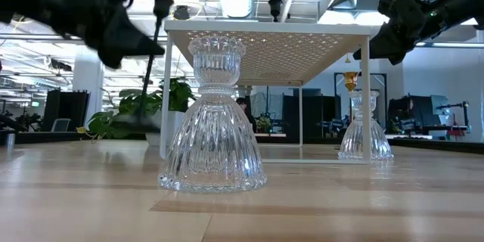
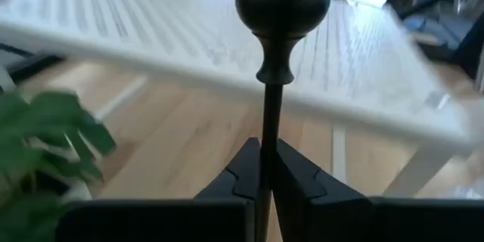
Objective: Pick & Place candle stick holders
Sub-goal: Put the black candle holder on the shelf aligned with the other black candle holder
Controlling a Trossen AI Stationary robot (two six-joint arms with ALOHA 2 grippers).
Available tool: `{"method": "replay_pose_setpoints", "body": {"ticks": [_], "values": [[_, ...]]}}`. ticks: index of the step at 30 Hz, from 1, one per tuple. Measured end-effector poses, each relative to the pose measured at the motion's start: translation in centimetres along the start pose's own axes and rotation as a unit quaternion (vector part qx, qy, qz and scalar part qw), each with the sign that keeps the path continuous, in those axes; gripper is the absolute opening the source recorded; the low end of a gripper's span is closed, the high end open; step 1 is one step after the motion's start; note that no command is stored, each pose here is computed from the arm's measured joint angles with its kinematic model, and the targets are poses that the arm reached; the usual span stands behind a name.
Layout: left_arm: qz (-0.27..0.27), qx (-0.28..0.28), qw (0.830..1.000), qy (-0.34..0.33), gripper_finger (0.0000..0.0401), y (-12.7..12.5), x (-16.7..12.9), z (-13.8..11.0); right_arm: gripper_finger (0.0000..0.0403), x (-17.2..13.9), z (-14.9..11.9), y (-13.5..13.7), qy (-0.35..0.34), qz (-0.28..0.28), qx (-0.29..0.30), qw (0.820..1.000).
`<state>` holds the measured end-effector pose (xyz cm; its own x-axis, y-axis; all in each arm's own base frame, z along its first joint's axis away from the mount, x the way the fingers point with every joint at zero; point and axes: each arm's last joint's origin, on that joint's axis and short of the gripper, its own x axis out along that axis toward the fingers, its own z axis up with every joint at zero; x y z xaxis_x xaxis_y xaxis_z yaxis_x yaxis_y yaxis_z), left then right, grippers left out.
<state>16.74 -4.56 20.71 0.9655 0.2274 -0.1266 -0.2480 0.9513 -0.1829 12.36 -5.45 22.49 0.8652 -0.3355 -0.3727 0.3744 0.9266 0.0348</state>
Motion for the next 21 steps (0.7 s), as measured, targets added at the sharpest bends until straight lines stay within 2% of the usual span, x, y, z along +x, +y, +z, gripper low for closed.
{"method": "replay_pose_setpoints", "body": {"ticks": [3, 6, 9, 17, 21], "values": [[0.02, -0.003, 1.0, -0.01, 0.0015, 0.1, -0.7, 1.9, 0.0, 0.0, -0.1, 0.0, 0.003, 0.0, 0.0, 1.0], [0.059, 0.005, 0.998, 0.007, 0.0014, 0.5, -1.6, 3.3, 0.0, 0.0, -0.2, 0.0, 0.008, 0.0, 0.0, 1.0], [0.092, 0.005, 0.996, -0.003, 0.0014, 0.8, -2.4, 5.1, 0.0, 0.0, -0.3, 0.0, 0.015, -0.001, 0.001, 1.0], [0.095, 0.045, 0.993, -0.053, 0.0014, 0.0, -3.3, 10.4, 0.0, 0.0, -0.3, 0.0, 0.018, 0.0, 0.001, 1.0], [0.121, 0.078, 0.988, -0.063, 0.0014, -0.8, -2.8, 12.6, 0.0, 0.0, -0.3, 0.0, 0.018, 0.0, -0.007, 1.0]]}}
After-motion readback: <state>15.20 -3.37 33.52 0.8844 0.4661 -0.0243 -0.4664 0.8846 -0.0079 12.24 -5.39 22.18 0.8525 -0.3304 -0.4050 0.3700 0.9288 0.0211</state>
